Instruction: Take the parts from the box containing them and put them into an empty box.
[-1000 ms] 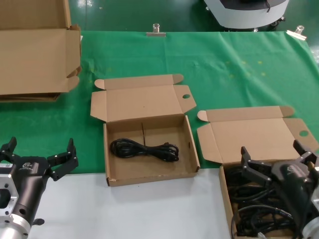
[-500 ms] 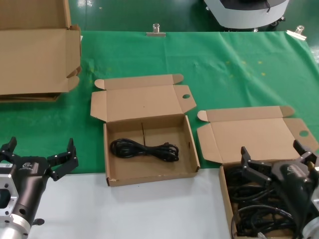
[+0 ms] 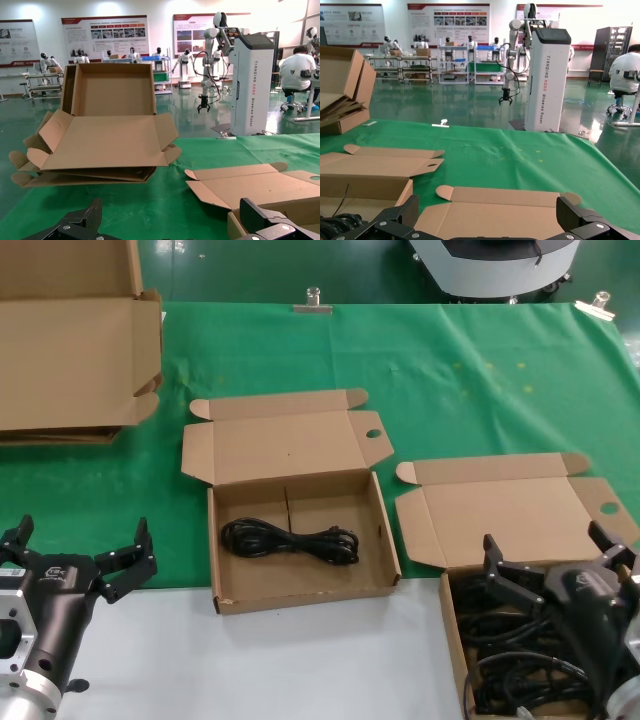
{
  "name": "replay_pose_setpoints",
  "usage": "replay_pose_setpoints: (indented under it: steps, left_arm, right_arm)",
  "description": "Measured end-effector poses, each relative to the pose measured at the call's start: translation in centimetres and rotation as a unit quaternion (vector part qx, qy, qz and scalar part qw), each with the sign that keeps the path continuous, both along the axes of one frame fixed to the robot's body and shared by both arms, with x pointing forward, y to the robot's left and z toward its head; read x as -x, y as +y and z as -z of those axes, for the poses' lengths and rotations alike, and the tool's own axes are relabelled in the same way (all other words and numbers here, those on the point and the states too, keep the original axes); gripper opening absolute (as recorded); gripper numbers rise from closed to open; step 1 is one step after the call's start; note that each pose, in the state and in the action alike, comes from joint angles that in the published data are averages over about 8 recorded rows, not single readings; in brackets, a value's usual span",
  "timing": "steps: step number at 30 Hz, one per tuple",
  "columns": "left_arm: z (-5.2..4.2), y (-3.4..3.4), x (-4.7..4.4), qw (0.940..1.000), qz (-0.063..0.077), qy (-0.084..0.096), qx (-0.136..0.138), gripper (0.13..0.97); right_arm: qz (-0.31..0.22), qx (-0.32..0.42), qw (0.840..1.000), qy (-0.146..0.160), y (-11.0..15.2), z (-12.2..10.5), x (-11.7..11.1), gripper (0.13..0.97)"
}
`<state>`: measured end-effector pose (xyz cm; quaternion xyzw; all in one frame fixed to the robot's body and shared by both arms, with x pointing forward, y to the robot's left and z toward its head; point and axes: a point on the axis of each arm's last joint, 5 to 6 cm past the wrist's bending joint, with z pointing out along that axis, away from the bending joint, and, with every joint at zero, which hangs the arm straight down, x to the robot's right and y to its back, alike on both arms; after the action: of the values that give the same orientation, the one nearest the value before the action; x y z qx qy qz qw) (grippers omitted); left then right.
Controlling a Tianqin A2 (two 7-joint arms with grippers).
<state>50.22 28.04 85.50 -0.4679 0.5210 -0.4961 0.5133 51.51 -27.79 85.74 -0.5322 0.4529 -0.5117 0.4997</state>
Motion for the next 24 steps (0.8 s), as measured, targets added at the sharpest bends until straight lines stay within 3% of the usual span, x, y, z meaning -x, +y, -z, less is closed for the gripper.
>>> replay_pose_setpoints:
  steps: [24]
  left_arm:
    - [0.0, 0.0, 0.0, 1.0, 0.0, 0.0, 0.0, 0.966]
  right_arm:
    - [0.0, 0.0, 1.0, 0.0, 0.0, 0.0, 0.0, 0.966]
